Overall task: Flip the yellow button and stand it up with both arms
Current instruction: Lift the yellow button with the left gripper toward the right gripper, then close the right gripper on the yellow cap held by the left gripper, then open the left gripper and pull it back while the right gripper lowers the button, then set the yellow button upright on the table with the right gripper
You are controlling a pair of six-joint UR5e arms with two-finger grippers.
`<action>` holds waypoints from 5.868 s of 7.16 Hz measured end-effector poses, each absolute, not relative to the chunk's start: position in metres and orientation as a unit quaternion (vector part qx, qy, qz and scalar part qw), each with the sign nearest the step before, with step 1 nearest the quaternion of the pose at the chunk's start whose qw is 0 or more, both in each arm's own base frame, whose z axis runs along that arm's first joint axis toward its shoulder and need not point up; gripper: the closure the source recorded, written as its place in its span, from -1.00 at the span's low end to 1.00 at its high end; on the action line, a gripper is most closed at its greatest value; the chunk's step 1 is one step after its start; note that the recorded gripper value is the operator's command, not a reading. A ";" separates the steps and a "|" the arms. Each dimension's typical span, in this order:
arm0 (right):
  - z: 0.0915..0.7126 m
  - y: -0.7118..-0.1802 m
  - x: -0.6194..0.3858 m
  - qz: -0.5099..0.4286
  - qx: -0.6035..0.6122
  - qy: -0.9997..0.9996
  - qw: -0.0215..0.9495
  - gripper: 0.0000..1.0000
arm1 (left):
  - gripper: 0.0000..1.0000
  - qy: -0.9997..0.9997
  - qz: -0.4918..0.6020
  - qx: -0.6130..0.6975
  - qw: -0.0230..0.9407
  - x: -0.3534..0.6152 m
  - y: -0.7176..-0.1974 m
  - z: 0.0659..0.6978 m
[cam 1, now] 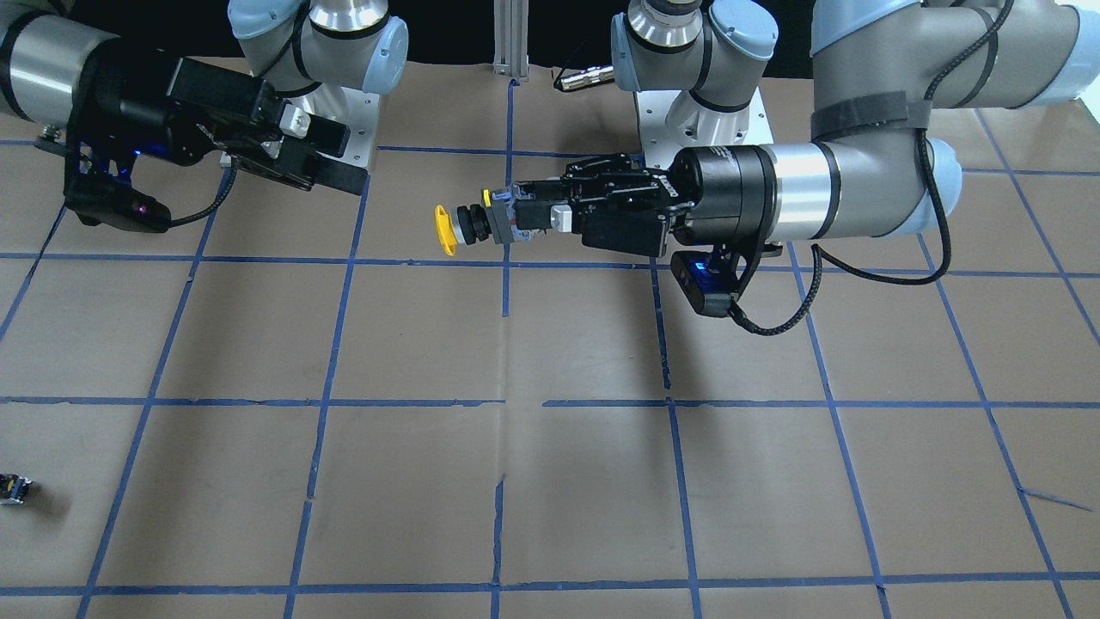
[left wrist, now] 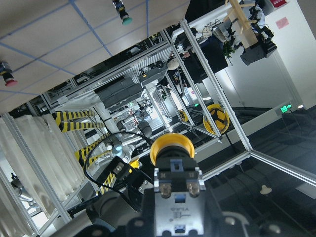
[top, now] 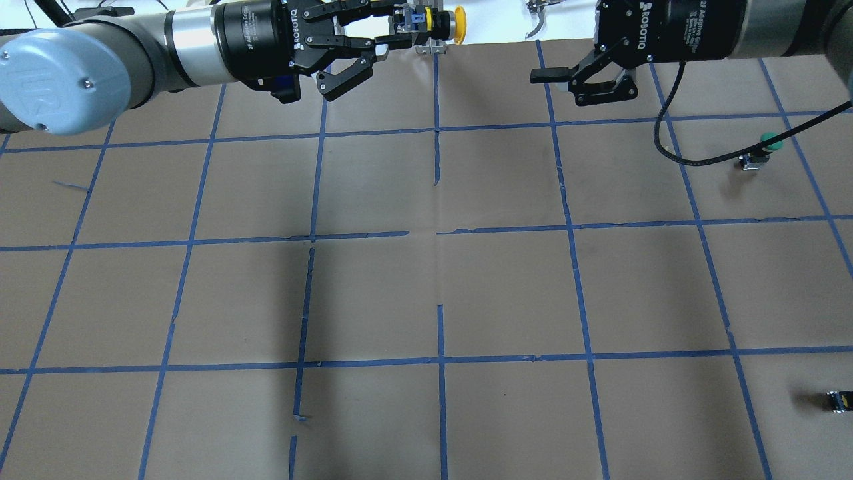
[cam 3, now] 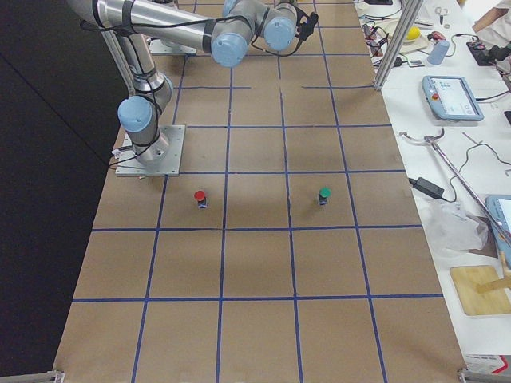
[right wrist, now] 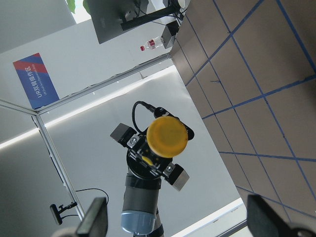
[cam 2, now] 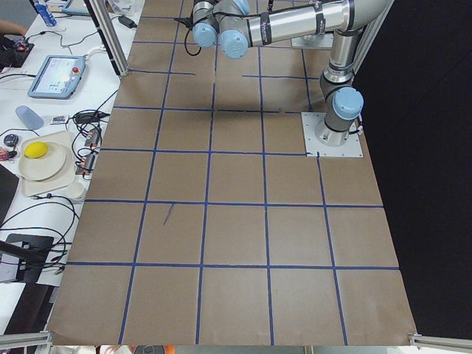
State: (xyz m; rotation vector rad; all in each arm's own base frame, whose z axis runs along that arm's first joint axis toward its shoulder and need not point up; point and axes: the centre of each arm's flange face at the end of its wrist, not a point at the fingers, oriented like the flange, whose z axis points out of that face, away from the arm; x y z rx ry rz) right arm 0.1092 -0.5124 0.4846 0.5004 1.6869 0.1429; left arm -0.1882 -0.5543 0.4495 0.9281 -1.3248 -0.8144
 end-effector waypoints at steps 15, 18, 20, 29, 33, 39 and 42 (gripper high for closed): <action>0.490 -0.516 0.129 0.019 0.161 0.736 0.657 0.38 | -0.77 -0.553 -0.392 0.396 0.620 -0.228 -0.519 0.464; 0.492 -0.517 0.128 0.017 0.160 0.737 0.657 0.37 | -0.94 -0.540 -0.416 0.417 0.601 -0.227 -0.514 0.476; 0.493 -0.519 0.126 0.012 0.158 0.744 0.649 0.37 | -0.98 -0.543 -0.413 0.421 0.598 -0.221 -0.515 0.483; 0.406 -0.478 0.067 -0.025 -0.052 0.980 0.190 0.48 | -0.99 -0.981 -0.021 0.182 0.066 -0.098 -0.528 0.445; 0.379 -0.469 -0.062 0.006 -0.004 0.997 0.076 0.92 | -1.00 -1.000 0.010 0.009 0.007 -0.098 -0.486 0.485; 0.299 -0.477 -0.179 0.027 0.220 0.975 -0.035 0.93 | -1.00 -1.000 -0.024 0.009 -0.011 -0.093 -0.481 0.461; 0.272 -0.479 -0.210 -0.031 0.307 0.948 -0.082 0.91 | -1.00 -1.000 -0.025 0.012 -0.011 -0.091 -0.482 0.460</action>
